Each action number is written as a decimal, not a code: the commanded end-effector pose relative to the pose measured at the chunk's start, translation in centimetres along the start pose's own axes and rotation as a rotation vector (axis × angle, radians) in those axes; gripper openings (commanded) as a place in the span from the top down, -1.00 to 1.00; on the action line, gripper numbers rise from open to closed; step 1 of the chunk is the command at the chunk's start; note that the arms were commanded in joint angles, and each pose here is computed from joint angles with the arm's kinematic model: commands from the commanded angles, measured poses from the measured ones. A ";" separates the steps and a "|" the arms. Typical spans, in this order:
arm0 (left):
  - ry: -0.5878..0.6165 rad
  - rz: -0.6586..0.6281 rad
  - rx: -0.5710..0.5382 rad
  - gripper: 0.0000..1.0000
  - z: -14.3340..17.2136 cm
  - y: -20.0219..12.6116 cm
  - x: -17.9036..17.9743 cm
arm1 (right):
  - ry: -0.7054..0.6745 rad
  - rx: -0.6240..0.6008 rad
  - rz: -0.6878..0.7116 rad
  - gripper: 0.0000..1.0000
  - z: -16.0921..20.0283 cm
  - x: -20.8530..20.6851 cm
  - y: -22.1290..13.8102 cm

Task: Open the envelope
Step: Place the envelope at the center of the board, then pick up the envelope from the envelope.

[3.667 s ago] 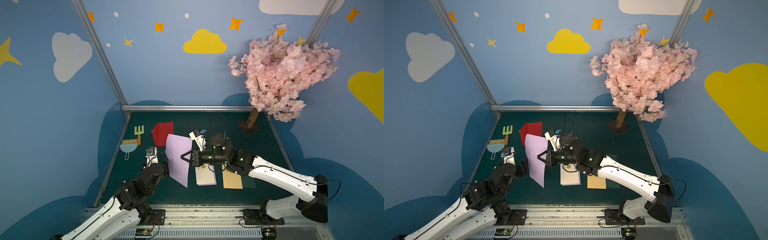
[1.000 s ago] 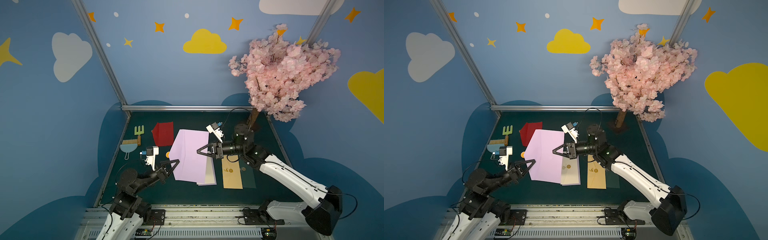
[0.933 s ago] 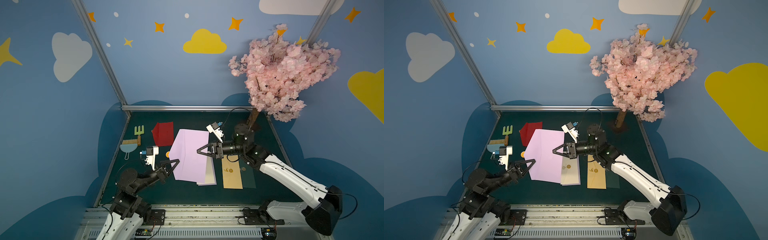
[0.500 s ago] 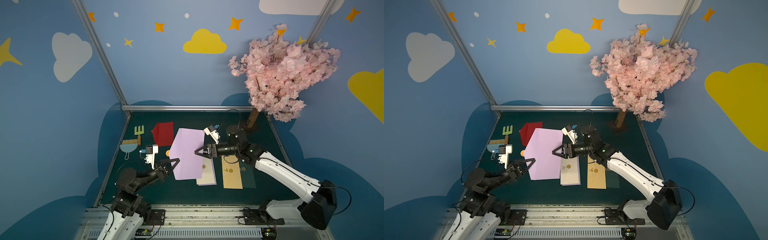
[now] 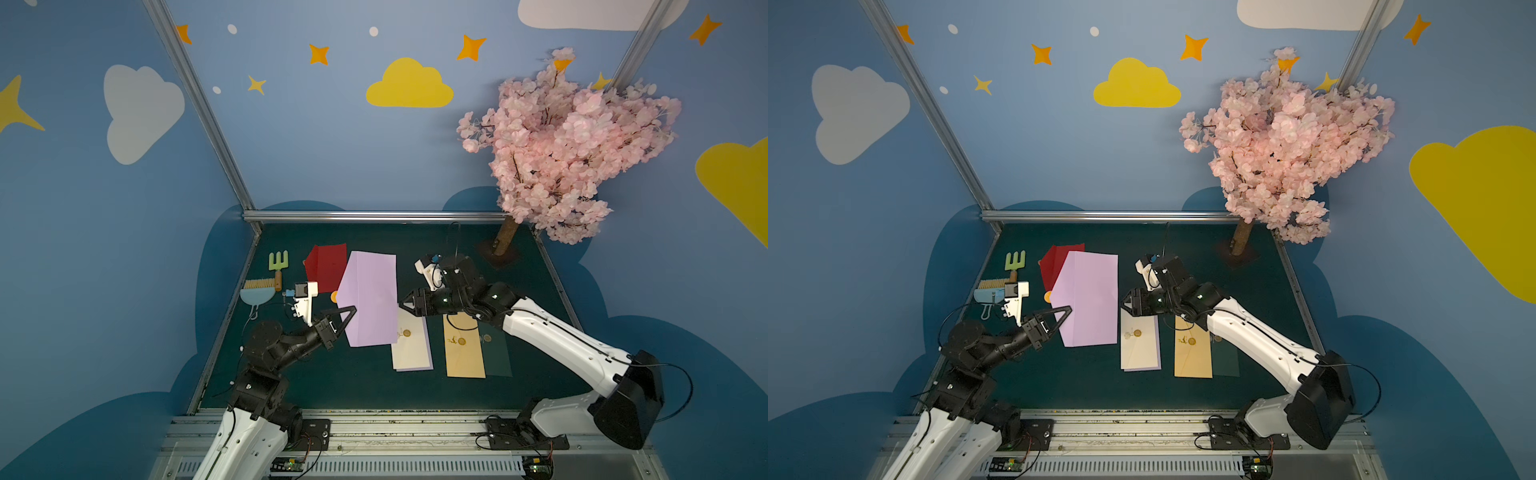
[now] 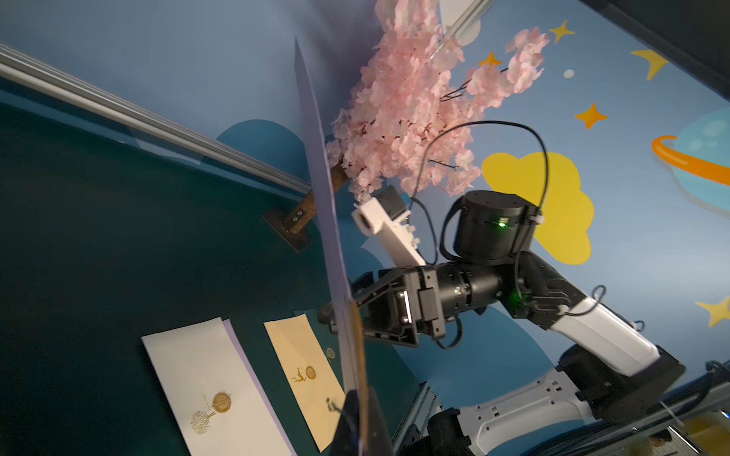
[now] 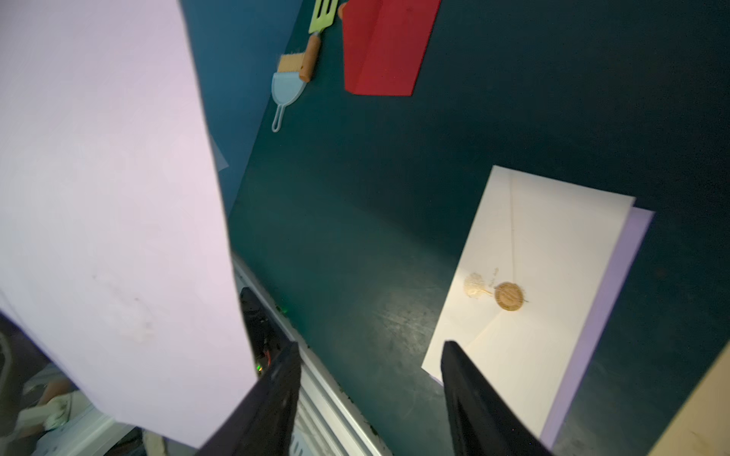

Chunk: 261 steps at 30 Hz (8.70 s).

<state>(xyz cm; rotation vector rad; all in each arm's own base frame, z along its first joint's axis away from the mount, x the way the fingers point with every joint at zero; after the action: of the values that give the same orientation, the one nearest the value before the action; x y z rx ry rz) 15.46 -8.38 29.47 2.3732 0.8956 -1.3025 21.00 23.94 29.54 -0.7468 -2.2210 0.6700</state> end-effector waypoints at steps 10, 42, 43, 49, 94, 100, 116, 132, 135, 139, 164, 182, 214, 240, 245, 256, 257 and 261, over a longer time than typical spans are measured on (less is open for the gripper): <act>-0.066 -0.090 -0.017 0.95 -7.4 7.2 4.4 | -0.031 -0.011 0.195 -0.16 4.3 0.6 -3.7; -0.374 -0.320 0.174 0.95 -10.3 23.6 26.2 | -0.051 0.034 0.192 -0.15 7.1 0.8 -3.5; -0.376 -0.344 0.182 0.95 -10.1 23.5 26.7 | -0.052 0.034 0.191 -0.15 7.1 0.8 -3.4; -0.393 -0.382 0.205 0.95 -8.8 23.1 27.9 | -0.056 0.035 0.183 -0.15 7.0 0.8 -3.1; -0.235 -0.431 0.117 0.21 -11.7 17.1 20.5 | 0.007 0.057 0.141 -0.15 7.7 1.1 -2.8; -0.181 -0.425 0.127 0.20 -9.8 14.7 16.1 | -0.017 0.042 0.153 -0.19 8.1 0.5 -1.8; -0.092 -0.404 0.198 -0.18 -0.7 8.9 9.1 | 0.078 0.102 0.181 -0.54 7.4 -2.1 1.7; -0.246 -0.440 0.256 -0.04 7.4 7.6 11.5 | 0.240 0.276 0.126 -0.33 8.5 -6.6 7.0; -0.277 -0.448 0.271 -0.05 7.9 8.1 12.4 | 0.237 0.329 0.065 -0.27 8.4 -7.3 8.6; -0.321 -0.438 0.317 -0.04 8.4 9.3 13.2 | 0.263 0.369 0.026 -0.17 9.0 -8.1 10.6; -0.425 -0.410 0.392 -0.08 9.6 13.9 16.8 | 0.356 0.422 0.019 -0.25 11.2 -10.1 11.9; -0.421 -0.384 0.439 0.02 9.3 17.4 18.2 | 0.364 0.444 0.003 -0.25 11.3 -10.2 12.4; -0.375 -0.122 0.492 0.69 11.5 18.0 16.9 | 0.361 0.456 -0.003 -0.25 11.4 -10.1 12.8; -0.229 -0.196 0.466 0.84 9.7 17.0 14.4 | 0.284 0.409 0.031 -0.32 9.5 -8.1 10.1; -0.231 -0.212 0.466 0.73 10.0 16.6 14.6 | 0.274 0.400 0.034 -0.33 9.3 -7.9 9.7; -0.243 -0.252 0.463 0.78 10.4 16.3 15.3 | 0.280 0.422 0.076 -0.33 10.3 -8.3 9.4; -0.244 -0.254 0.463 0.79 10.5 16.2 15.4 | 0.277 0.424 0.080 -0.33 10.3 -8.3 9.4; -0.248 -0.253 0.461 0.80 10.4 16.3 15.5 | 0.283 0.446 0.094 -0.34 10.8 -8.5 9.5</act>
<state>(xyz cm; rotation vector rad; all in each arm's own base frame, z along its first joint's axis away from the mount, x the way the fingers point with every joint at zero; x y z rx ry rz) 25.51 -20.53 10.46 2.3771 0.9052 -2.0456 21.69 22.75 12.95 -0.6593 -1.7179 0.9576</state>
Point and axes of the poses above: each gripper's point midway between its finger pads, its own y axis out along the fingers, its own x axis along the line the jaws close on, z = x × y, the point moved 10 cm from there along -y, back along the fingers, and after that the axes turned 11 degrees about -y, right-handed, at the moved point
